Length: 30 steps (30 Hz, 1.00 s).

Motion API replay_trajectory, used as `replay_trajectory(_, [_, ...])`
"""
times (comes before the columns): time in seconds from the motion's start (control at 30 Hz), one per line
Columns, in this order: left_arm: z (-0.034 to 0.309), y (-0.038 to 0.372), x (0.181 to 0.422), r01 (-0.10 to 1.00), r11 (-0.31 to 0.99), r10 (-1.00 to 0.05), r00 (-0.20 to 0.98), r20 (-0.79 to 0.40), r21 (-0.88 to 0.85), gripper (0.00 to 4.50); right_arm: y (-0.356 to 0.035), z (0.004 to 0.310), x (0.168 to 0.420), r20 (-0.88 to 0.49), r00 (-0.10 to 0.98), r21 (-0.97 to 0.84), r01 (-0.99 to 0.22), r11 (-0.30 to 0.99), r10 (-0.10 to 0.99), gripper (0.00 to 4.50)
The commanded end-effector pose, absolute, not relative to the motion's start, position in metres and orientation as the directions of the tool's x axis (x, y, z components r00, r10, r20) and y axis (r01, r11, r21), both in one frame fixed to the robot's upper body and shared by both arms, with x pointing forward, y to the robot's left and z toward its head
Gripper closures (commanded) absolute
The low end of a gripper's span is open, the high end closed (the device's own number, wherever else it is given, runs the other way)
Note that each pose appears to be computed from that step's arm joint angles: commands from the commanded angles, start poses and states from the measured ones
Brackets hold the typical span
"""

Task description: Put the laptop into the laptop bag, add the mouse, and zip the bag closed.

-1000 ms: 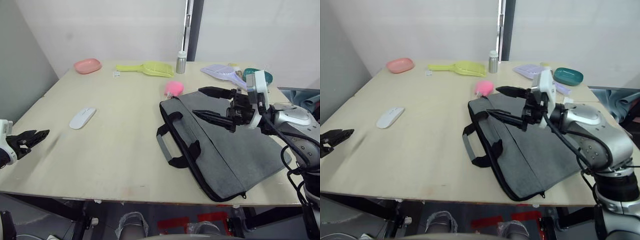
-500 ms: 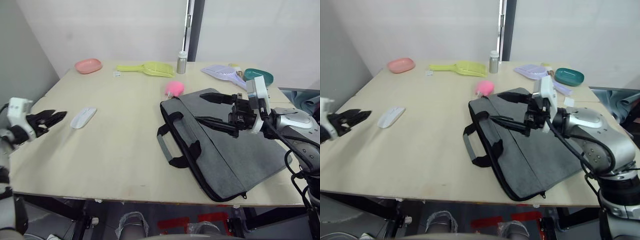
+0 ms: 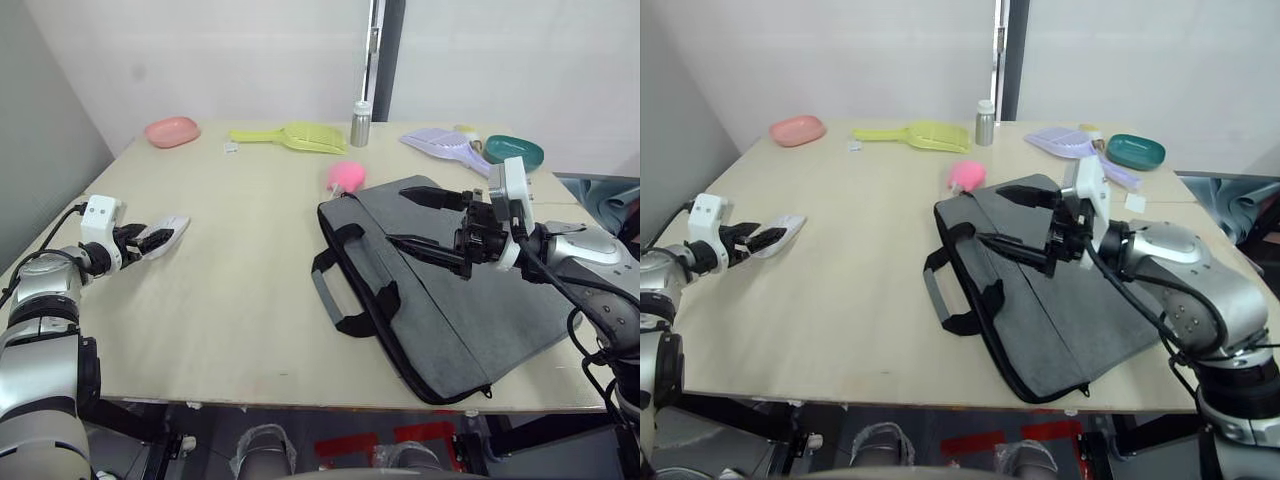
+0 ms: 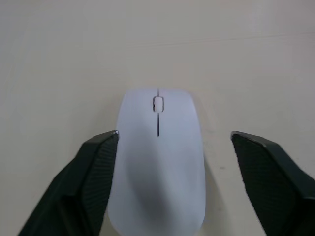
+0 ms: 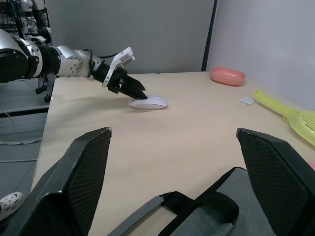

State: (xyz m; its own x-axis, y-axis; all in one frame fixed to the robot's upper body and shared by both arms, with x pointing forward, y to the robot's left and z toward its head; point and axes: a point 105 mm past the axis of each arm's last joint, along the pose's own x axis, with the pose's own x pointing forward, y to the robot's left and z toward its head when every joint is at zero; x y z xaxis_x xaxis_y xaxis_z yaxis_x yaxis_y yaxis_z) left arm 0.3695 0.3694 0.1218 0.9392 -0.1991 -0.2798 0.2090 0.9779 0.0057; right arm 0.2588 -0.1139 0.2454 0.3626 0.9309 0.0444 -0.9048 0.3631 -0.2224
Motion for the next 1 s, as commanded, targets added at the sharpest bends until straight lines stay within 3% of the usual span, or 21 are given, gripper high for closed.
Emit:
replay_trajectory(0.03, [0.136,0.371,0.375,0.194,0.98,-0.181,0.955,-0.236,0.034,0.02,-0.117,0.258,0.253,0.068,0.372,-0.269,-0.887,0.376,0.926,0.31])
replay_trajectory(0.37, [0.123,0.362,0.378,0.203,0.979,-0.198,0.941,-0.275,-0.011,0.02,-0.114,0.259,0.255,0.066,0.371,-0.27,-0.887,0.374,0.926,0.31])
replay_trajectory(0.47, [0.117,0.365,0.38,0.151,0.989,-0.142,0.946,-0.291,0.008,0.02,-0.113,0.259,0.254,0.057,0.365,-0.275,-0.889,0.366,0.929,0.31])
replay_trajectory(0.77, [0.133,0.361,0.387,0.154,0.988,-0.156,0.966,-0.205,-0.028,0.02,-0.115,0.255,0.252,0.046,0.378,-0.263,-0.889,0.376,0.925,0.31])
replay_trajectory(1.0, [0.123,0.368,0.383,0.126,0.992,-0.116,0.954,-0.277,0.019,0.02,-0.114,0.256,0.252,0.047,0.375,-0.265,-0.889,0.373,0.926,0.31])
